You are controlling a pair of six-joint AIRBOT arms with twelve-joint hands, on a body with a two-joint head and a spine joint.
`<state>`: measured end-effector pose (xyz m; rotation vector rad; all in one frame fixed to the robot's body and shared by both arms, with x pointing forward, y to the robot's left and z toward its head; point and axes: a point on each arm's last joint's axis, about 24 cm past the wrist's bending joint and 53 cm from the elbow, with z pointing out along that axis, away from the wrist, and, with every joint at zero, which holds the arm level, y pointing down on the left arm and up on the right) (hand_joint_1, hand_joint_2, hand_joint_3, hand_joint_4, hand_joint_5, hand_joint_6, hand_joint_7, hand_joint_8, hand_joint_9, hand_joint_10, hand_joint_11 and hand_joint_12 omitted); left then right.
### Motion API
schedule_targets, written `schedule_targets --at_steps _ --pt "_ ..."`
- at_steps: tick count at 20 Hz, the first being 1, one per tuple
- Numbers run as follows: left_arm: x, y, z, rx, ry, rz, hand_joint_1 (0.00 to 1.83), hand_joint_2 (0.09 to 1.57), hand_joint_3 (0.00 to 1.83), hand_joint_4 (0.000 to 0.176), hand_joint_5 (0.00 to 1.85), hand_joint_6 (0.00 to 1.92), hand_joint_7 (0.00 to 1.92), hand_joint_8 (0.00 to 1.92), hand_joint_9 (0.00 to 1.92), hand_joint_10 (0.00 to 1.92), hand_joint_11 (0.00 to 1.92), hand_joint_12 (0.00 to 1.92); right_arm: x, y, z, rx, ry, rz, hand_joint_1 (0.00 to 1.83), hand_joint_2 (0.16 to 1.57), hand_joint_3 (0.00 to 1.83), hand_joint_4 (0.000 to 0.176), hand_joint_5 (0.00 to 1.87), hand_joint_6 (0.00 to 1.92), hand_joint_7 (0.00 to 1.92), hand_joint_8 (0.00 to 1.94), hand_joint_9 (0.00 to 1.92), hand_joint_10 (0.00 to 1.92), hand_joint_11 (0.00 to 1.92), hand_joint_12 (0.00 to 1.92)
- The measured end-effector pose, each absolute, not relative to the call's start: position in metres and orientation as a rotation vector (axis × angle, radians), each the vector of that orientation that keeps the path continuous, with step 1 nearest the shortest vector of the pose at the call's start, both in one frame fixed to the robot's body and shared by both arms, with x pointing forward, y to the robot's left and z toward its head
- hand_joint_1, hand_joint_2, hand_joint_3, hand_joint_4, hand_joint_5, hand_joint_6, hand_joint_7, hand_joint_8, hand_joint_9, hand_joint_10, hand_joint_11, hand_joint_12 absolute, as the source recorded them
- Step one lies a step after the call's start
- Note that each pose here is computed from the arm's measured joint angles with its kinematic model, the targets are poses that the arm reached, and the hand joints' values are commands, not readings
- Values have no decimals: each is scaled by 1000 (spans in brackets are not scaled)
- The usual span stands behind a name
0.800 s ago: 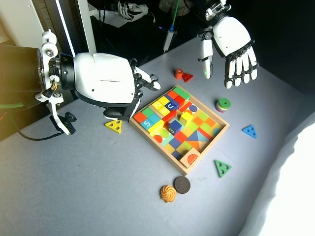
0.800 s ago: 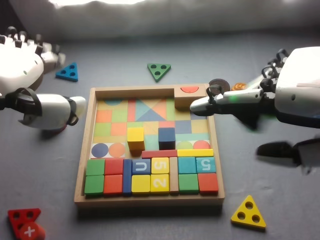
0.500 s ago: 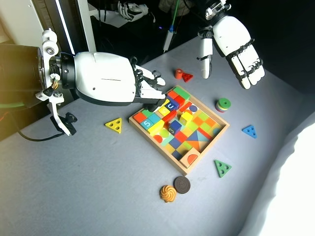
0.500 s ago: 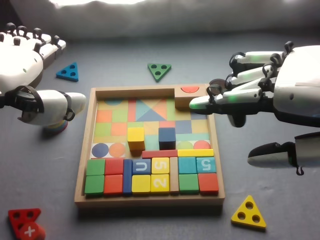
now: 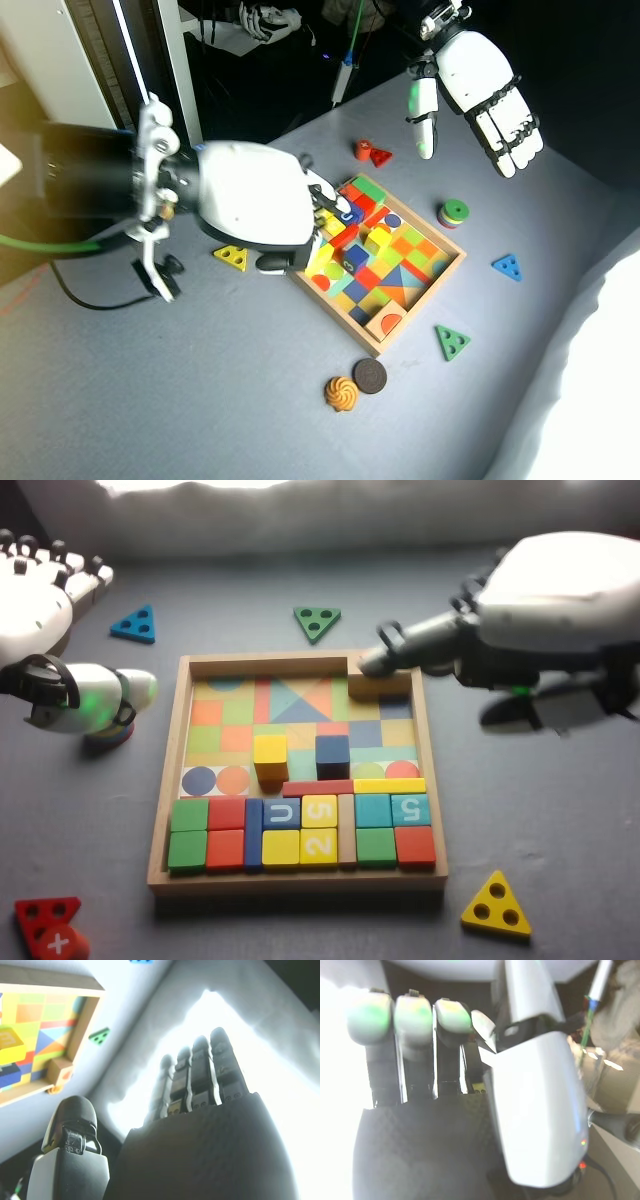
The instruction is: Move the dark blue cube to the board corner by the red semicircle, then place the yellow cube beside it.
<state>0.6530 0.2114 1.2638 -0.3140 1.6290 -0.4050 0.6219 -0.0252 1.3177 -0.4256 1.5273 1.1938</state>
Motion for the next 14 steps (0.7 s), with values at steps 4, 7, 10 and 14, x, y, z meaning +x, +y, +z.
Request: schedule_targets --at_steps 4,7,10,14 --pt "653 211 1263 -278 1638 -367 0 1254 16 0 0 0 0 0 0 0 3 2 630 5 1317 -515 1509 1163 1831 1143 4 0 52 11 1572 1941 1730 1921 1729 1921" --pt "652 208 1264 -259 1638 -359 0 1248 11 0 0 0 0 0 0 0 1 1 639 15 1314 -530 1510 1148 1831 1138 2 0 179 20 1590 1941 1734 1921 1768 1921" --pt "652 209 1272 -237 1608 -338 0 1257 14 0 0 0 0 0 0 0 0 0 642 28 1305 -608 1502 1098 1831 1145 6 0 215 15 1575 1941 1763 1921 1854 1921" --pt "651 217 1274 -273 1593 -311 0 1254 11 0 0 0 0 0 0 0 0 0 637 48 1279 -723 1541 1066 1806 1139 6 0 230 13 1533 1941 1762 1921 1848 1921"
